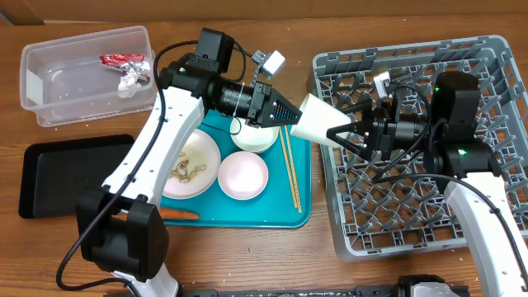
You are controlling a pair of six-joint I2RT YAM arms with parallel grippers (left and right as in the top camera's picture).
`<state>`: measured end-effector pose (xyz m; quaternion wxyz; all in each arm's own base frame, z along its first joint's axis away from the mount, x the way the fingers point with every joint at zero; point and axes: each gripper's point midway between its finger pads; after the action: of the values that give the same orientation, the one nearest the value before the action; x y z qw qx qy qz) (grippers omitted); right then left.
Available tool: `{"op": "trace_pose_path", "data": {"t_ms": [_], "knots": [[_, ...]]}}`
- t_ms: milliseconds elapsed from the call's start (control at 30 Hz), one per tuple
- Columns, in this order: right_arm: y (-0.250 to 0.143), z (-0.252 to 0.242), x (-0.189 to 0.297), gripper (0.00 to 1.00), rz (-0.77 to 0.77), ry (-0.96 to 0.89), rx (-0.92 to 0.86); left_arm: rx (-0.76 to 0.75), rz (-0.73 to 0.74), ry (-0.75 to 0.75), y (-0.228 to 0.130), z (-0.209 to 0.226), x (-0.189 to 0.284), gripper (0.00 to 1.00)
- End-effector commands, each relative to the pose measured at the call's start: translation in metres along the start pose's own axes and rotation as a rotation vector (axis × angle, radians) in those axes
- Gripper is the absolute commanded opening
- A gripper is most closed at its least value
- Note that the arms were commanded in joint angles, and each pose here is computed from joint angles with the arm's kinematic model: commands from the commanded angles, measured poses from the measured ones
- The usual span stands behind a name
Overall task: Sort waste into correct bins and load items into the dishwasher
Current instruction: 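Grasp the white cup with the right gripper and release the left, then place the white cup on the right side of the dish rack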
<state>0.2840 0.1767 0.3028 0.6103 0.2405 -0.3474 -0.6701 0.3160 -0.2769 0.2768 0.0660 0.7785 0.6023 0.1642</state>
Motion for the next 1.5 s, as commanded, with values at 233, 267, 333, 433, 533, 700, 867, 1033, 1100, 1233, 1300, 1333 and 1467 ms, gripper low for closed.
{"op": "trace_pose_path", "data": {"t_ms": [233, 267, 333, 433, 533, 700, 867, 1033, 1100, 1233, 1300, 1333, 1467], "knots": [[0.005, 0.02, -0.004, 0.75, 0.016, 0.069, 0.046, -0.019, -0.003, 0.014, 0.003, -0.007, -0.001, 0.04], [0.005, 0.02, -0.004, 0.75, 0.016, 0.069, 0.046, -0.019, -0.003, 0.014, 0.003, -0.007, -0.001, 0.04], [0.004, 0.02, -0.004, 0.81, 0.016, 0.069, 0.042, -0.027, -0.006, 0.014, 0.004, -0.007, -0.001, 0.04], [0.004, 0.02, -0.004, 0.82, 0.017, 0.068, 0.038, -0.029, -0.006, 0.013, 0.005, -0.007, -0.001, 0.04], [0.004, 0.02, -0.004, 0.81, 0.017, 0.068, 0.038, -0.031, -0.007, 0.013, 0.005, -0.007, -0.001, 0.04], [0.003, 0.019, -0.004, 0.79, 0.018, 0.068, 0.035, -0.022, -0.015, 0.012, 0.009, -0.008, -0.001, 0.04], [0.003, 0.019, -0.004, 0.75, 0.018, 0.068, 0.032, -0.023, -0.016, 0.012, 0.01, -0.008, -0.001, 0.04], [0.003, 0.016, -0.004, 0.65, 0.016, 0.05, 0.028, -0.022, -0.016, 0.012, 0.01, -0.008, -0.001, 0.04], [0.003, 0.007, -0.005, 0.55, 0.01, -0.001, 0.013, -0.023, -0.014, 0.011, 0.009, -0.008, -0.002, 0.04], [0.004, -0.003, -0.004, 0.49, 0.001, -0.063, 0.002, -0.023, -0.018, 0.04, 0.01, -0.004, -0.003, 0.11], [0.004, -0.013, -0.004, 0.45, -0.004, -0.117, -0.015, -0.019, -0.03, 0.106, 0.011, 0.008, -0.002, 0.26], [0.003, -0.02, -0.002, 0.43, -0.007, -0.157, -0.03, -0.01, -0.036, 0.154, 0.011, 0.016, -0.001, 0.31], [-0.002, -0.058, 0.016, 0.37, -0.034, -0.377, -0.134, 0.054, -0.073, 0.472, 0.007, 0.072, 0.031, 0.47]]}}
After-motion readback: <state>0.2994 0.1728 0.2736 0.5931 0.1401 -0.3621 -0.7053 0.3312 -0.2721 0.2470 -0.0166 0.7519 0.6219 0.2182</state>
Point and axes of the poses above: each gripper's point midway between its finger pads, its own x axis back along the fingers, its own z axis along the line the jaws close on, y = z × x, and after that the axes turned 1 degree about -x, right-handed
